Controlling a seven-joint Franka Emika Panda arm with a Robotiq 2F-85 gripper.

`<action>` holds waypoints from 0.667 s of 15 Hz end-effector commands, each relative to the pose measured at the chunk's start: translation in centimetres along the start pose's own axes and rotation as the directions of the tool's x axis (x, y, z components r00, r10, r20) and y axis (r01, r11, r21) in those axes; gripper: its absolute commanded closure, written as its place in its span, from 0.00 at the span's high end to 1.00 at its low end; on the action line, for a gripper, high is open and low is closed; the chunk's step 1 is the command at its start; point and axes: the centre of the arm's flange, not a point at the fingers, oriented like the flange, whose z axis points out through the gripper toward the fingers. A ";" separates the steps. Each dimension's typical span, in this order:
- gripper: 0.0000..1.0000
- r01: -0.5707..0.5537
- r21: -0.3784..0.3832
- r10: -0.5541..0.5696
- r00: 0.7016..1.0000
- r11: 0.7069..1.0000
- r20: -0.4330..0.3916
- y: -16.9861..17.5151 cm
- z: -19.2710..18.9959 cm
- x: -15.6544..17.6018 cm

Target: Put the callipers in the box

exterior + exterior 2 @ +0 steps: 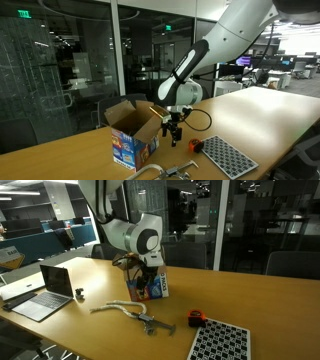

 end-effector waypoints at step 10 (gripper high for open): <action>1.00 -0.100 0.005 0.100 0.995 0.995 0.006 -0.3 11.7 1.9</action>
